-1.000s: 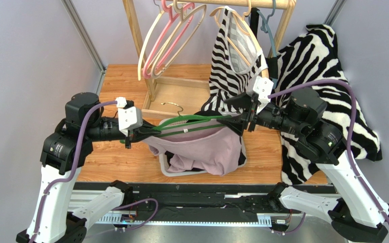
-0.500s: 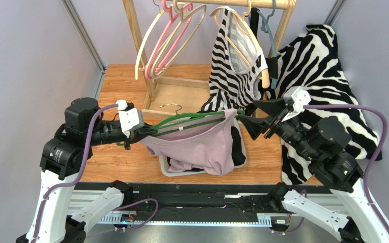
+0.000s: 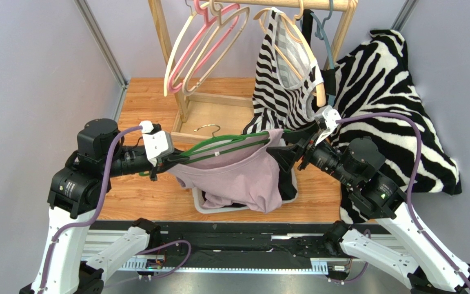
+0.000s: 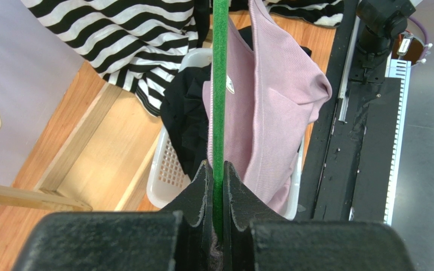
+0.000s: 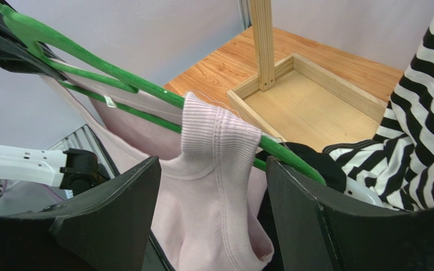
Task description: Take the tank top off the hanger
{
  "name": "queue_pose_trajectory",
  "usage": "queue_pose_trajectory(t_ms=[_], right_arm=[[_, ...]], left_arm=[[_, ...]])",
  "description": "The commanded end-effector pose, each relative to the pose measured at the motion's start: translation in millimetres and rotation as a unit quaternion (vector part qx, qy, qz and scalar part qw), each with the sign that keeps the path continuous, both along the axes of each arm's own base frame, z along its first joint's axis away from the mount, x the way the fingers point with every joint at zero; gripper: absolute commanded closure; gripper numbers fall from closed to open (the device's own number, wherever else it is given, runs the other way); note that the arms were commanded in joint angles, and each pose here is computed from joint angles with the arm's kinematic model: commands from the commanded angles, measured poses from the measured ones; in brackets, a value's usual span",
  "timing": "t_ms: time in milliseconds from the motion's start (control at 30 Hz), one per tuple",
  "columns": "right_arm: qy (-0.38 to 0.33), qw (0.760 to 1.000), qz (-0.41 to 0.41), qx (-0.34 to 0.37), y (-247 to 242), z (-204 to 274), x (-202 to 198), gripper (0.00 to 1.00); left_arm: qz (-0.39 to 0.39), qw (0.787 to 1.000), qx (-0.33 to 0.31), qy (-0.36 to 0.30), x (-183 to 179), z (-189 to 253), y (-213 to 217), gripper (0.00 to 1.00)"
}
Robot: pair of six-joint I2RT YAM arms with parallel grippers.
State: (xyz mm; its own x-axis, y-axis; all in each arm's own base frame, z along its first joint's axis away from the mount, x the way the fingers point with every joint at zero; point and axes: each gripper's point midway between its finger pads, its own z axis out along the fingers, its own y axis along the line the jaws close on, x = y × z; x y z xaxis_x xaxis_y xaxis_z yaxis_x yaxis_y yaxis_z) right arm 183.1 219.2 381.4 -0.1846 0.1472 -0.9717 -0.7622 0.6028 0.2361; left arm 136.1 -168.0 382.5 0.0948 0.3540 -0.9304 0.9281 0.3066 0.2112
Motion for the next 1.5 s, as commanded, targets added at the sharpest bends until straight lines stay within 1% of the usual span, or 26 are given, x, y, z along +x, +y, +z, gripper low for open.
queue_pose_trajectory(t_ms=[0, 67, 167, 200, 300, 467, 600, 633, 767, 833, 967, 1100, 1167, 1233, 1333, 1433, 1467], right_arm=[[-0.015, 0.998, 0.012, 0.055, 9.1, 25.3, 0.7, 0.30], [-0.009, 0.998, 0.008, 0.057, 11.5, 24.3, 4.8, 0.35], [-0.001, 0.999, -0.009, 0.051, 10.7, 23.8, 12.3, 0.60], [0.009, 0.999, -0.016, 0.040, 9.9, 21.3, 14.8, 0.77], [0.023, 0.999, -0.042, 0.020, 1.6, 19.7, 19.3, 1.00], [0.011, 0.997, -0.077, 0.022, -19.4, 29.2, 15.6, 1.00], [-0.020, 0.991, -0.130, 0.019, -50.2, 43.6, 12.8, 1.00], [-0.033, 0.989, -0.140, 0.025, -58.5, 53.5, 9.6, 1.00], [-0.046, 0.976, -0.214, 0.006, -87.0, 57.9, 20.0, 1.00], [-0.045, 0.971, -0.236, -0.004, -92.7, 54.9, 26.2, 1.00], [-0.025, 0.962, -0.266, -0.051, -91.2, 33.1, 45.8, 1.00], [0.006, 0.960, -0.266, -0.084, -87.5, 1.0, 58.9, 1.00], [0.021, 0.962, -0.259, -0.085, -85.2, -9.1, 61.2, 1.00], [0.032, 0.959, -0.268, -0.090, -90.2, -18.7, 67.7, 1.00], [0.039, 0.959, -0.268, -0.089, -93.8, -22.1, 71.1, 1.00], [0.034, 0.965, -0.243, -0.090, -88.6, -21.0, 65.7, 1.00], [0.025, 0.972, -0.215, -0.094, -81.1, -21.5, 61.0, 0.97]], left_arm=[[-0.009, 0.999, -0.021, -0.029, 0.9, 15.8, -4.5, 1.00], [-0.012, 0.999, -0.022, -0.026, 0.1, 15.5, -5.2, 1.00], [-0.009, 0.999, -0.021, -0.029, 0.1, 16.3, -4.2, 1.00], [-0.008, 0.999, -0.022, -0.030, -0.5, 16.8, -3.8, 1.00], [-0.002, 0.999, -0.020, -0.035, 0.3, 17.6, -1.9, 1.00], [0.001, 0.999, -0.020, -0.037, 0.6, 17.4, -0.9, 1.00], [0.011, 0.999, -0.012, -0.039, 2.3, 11.9, 2.5, 1.00], [0.016, 0.999, -0.009, -0.039, 3.0, 10.4, 3.9, 1.00], [0.019, 0.999, -0.007, -0.047, 0.0, 11.4, 7.0, 1.00], [0.016, 0.999, -0.006, -0.046, -3.6, 11.3, 7.6, 1.00], [0.017, 0.998, -0.016, -0.053, -14.3, 20.1, 11.2, 1.00], [0.021, 0.997, -0.026, -0.071, -24.9, 32.8, 16.8, 1.00], [0.021, 0.996, -0.028, -0.079, -28.9, 37.3, 18.5, 1.00], [0.008, 0.996, -0.028, -0.079, -37.2, 39.4, 18.3, 1.00], [-0.003, 0.996, -0.030, -0.079, -43.1, 40.4, 17.4, 1.00], [0.007, 0.996, -0.029, -0.084, -36.8, 39.9, 18.3, 1.00], [0.012, 0.996, -0.029, -0.083, -32.7, 40.3, 18.1, 1.00]])
